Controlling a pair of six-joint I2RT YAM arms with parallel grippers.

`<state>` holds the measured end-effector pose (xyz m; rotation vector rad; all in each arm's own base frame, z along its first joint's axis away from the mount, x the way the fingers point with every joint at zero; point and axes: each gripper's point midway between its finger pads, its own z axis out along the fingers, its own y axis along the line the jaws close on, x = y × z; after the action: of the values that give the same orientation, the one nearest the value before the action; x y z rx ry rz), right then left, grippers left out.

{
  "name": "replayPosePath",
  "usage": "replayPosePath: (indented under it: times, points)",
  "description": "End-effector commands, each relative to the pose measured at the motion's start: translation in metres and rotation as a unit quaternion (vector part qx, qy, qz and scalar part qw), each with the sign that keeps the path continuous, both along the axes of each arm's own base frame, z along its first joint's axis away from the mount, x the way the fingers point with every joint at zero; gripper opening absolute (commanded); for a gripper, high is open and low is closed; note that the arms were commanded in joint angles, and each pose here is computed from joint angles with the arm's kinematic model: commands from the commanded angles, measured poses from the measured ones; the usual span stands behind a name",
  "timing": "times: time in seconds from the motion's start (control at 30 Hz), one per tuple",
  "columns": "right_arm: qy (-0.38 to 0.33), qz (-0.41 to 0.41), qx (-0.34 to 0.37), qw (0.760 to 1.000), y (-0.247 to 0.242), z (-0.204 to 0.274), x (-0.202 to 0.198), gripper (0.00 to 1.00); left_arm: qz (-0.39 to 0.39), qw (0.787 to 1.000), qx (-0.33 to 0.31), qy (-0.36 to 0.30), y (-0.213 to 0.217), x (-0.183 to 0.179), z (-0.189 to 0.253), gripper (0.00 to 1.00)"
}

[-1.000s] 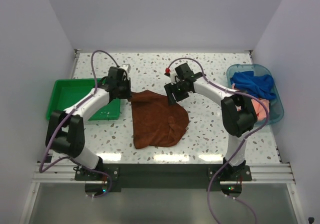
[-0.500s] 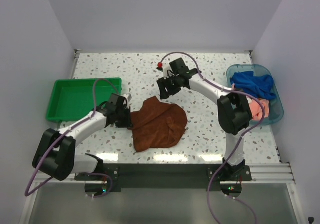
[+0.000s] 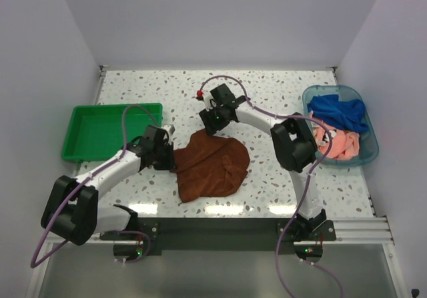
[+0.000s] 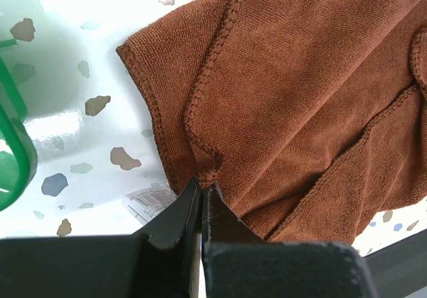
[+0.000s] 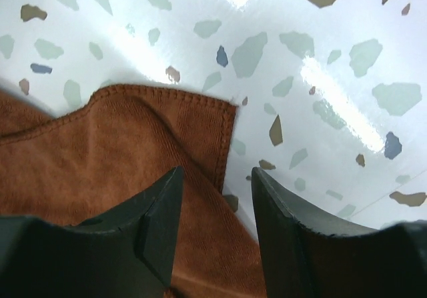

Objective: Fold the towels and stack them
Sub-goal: Flatten out the crumpled towel

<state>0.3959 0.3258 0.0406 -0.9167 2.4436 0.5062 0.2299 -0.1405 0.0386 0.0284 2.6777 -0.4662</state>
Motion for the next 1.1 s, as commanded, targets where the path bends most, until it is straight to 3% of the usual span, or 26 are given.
replayPosePath:
  times: [0.0,0.5,0.87,1.07]
  points:
    - [-0.069,-0.026,0.018,0.997,0.019,0.022,0.031,0.48,0.003,1.000,-0.005,-0.015,-0.001,0.003,0.009,0.00]
    - [-0.078,-0.011,-0.009,0.997,0.042,0.000,0.027,0.48,0.002,1.000,-0.007,-0.022,-0.002,0.004,0.012,0.00]
    - [-0.041,-0.025,-0.063,0.997,0.019,-0.037,0.010,0.47,0.007,1.000,-0.006,-0.026,-0.001,0.005,0.015,0.00]
    - [-0.019,-0.056,-0.081,0.995,0.002,-0.053,0.010,0.29,0.009,1.000,-0.003,-0.028,0.001,0.004,0.016,0.00]
